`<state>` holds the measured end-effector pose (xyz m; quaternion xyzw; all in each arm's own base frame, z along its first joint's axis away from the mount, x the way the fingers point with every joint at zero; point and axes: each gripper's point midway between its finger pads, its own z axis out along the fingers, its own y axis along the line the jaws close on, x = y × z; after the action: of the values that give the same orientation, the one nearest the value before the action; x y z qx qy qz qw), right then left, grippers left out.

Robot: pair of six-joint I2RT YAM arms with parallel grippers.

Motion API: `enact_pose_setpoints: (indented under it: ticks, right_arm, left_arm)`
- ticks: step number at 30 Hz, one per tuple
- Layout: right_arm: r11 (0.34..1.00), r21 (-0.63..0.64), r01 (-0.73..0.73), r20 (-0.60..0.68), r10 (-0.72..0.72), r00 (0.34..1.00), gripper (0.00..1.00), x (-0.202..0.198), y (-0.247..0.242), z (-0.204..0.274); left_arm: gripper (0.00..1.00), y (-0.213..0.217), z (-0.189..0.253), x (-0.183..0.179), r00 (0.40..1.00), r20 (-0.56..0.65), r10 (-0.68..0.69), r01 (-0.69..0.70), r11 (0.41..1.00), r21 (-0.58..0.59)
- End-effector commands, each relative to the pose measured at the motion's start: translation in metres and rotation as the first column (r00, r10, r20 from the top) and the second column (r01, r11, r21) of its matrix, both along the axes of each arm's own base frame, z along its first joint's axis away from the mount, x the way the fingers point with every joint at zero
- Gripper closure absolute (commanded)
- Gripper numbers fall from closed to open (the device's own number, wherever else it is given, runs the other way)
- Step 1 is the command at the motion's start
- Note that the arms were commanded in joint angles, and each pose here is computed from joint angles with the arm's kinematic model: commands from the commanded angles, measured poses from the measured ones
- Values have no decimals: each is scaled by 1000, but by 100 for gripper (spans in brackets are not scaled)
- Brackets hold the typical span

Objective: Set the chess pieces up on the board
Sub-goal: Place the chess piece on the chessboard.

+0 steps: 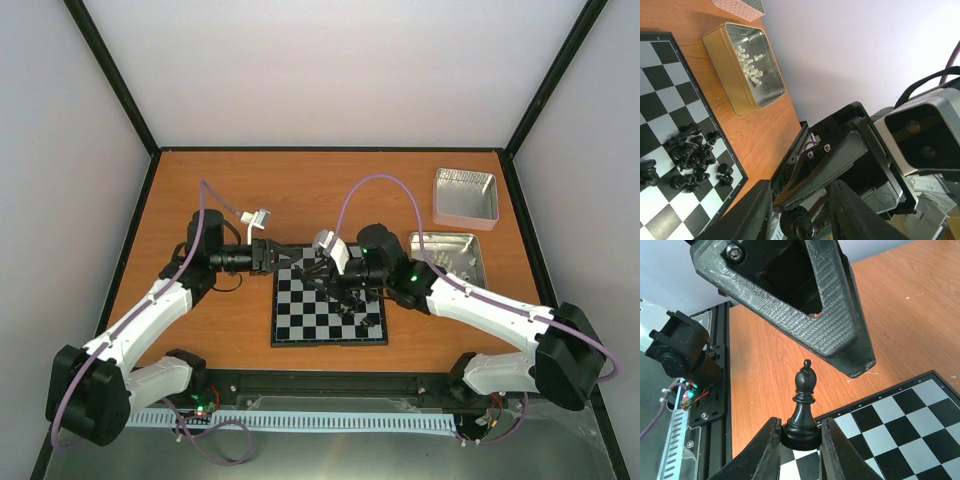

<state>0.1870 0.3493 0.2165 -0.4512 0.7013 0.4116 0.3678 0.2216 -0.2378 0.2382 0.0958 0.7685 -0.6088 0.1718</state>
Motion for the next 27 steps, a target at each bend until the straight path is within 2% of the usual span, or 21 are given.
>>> enact_pose_setpoints:
  ticks: [1, 10, 14, 20, 27]
  right_arm:
    - [1000, 4, -27, 38, 27, 999, 89, -2, 5, 7]
    - [1000, -12, 0, 24, 0, 1000, 91, 5, 8, 0]
    - [1000, 9, -17, 12, 17, 1000, 91, 2, 11, 5]
    - [999, 22, -28, 11, 28, 1000, 90, 0, 14, 11]
    - [999, 11, -32, 5, 32, 999, 90, 0, 16, 8]
  left_arm:
    - [70, -4, 2, -6, 999, 0, -45, 45, 999, -4]
    - [72, -2, -4, -19, 996, 17, -88, 88, 996, 10]
    - [67, 0, -4, -24, 995, 39, -87, 87, 996, 10]
    - [74, 1, -12, -24, 996, 31, -87, 86, 996, 26]
    - [92, 1, -12, -20, 996, 39, -74, 73, 997, 35]
